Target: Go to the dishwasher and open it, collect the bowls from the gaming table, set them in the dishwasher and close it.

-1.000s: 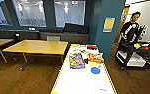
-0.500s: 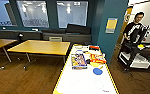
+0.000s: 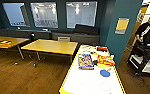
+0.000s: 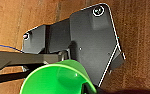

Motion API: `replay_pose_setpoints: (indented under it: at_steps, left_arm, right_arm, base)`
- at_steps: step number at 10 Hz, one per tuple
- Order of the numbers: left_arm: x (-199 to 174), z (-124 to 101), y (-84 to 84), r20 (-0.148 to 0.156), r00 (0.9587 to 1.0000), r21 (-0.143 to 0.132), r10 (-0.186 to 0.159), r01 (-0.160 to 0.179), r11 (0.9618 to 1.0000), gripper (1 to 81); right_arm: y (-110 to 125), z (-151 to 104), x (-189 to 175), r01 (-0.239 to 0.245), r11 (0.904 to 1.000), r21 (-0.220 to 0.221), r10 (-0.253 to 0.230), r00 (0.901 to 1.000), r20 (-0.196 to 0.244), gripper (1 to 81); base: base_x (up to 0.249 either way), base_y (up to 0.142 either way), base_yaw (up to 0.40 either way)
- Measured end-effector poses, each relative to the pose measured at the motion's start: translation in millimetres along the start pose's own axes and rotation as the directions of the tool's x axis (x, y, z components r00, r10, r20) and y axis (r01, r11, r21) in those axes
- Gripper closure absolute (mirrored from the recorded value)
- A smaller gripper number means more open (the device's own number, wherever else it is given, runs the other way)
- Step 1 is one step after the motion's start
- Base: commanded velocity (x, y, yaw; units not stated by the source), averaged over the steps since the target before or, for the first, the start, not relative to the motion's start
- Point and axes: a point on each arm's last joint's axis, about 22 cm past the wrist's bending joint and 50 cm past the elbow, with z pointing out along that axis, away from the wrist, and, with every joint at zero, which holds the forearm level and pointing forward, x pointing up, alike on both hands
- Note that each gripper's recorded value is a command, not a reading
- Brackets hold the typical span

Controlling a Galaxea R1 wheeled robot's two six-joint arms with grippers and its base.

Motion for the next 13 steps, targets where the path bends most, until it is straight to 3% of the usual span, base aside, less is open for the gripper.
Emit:
replay_pose_setpoints:
  at_steps: [2,4,13]
  left_arm:
    - [10,0,5.8,-0.02,0.9998,-0.006,0.006,-0.006,1.0,81.1]
    - [26,-4,5.9,-0.06,0.9981,-0.003,0.016,-0.016,0.9999,81.1]
    - [24,-2,16.6,-0.059,0.9981,-0.015,0.016,-0.017,0.9997,81.1]
  right_arm:
    - [0,0,-1,0.003,1.0,0.0,-0.003,1.0,-0.007,81.1]
    - [-2,3,15,0.018,0.9998,0.008,-0.018,0.9988,-0.045,81.1]
    - [-14,11,8,0.016,0.9998,0.013,-0.016,0.9992,-0.037,81.1]
  base:
    - [0.0,0.0,0.0]
    - [0.0,0.0,0.0]
    - [-0.015,0.0,0.0]
